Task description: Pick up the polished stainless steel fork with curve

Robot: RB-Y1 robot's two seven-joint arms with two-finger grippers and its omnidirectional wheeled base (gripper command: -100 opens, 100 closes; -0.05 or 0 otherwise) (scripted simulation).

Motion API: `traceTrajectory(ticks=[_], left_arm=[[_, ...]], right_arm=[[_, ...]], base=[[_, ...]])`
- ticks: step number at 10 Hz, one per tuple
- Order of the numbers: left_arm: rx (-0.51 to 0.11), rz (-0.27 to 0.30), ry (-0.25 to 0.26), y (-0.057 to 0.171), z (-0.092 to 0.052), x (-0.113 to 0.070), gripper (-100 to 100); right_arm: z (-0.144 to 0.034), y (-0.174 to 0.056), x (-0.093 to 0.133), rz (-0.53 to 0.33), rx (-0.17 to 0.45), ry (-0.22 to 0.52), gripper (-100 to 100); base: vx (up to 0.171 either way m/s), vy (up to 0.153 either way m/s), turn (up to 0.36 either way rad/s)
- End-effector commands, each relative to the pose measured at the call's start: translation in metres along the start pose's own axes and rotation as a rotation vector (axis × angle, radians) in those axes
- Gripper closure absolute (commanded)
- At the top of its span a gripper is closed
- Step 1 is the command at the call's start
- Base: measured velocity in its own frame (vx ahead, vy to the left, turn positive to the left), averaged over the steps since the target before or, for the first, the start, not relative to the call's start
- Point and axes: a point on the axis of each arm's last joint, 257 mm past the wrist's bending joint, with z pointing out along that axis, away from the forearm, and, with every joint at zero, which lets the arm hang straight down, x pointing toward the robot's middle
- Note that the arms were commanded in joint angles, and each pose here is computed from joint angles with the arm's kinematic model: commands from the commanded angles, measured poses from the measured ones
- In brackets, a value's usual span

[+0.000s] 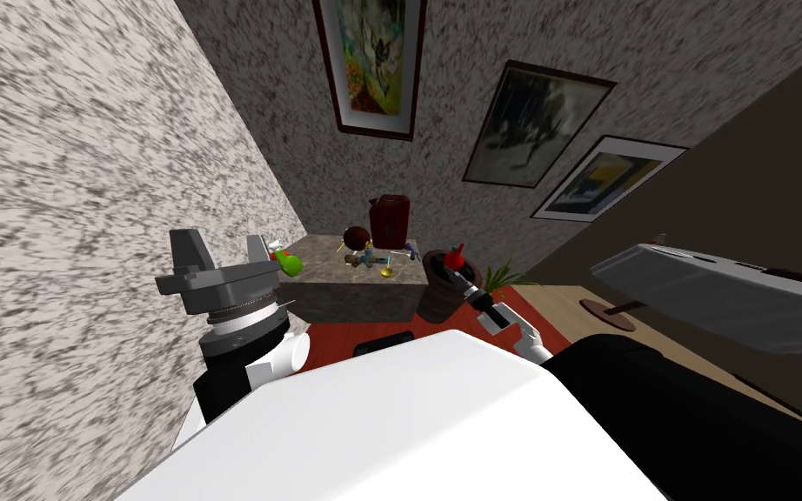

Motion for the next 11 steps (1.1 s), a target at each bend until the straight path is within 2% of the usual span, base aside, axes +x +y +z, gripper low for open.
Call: traceTrajectory(ticks=[1,8,11], left_arm=[[0.0,0.0,0.0,0.0,0.0,0.0,0],[0.0,0.0,0.0,0.0,0.0,0.0,0],[0.0,0.0,0.0,0.0,0.0,0.0,0]], right_arm=[[-0.001,-0.011,0.0,-0.042,0.012,0.033,-100],[-0.017,-0.078,0.0,-0.268,0.103,0.227,-100],[-0.023,-0.097,-0.008,-0.347,0.128,0.288,-100]], base=[[-0.024,-0.009,0.118],[-0.029,0.016,0.152],[0.022,-0.046,0.223]])
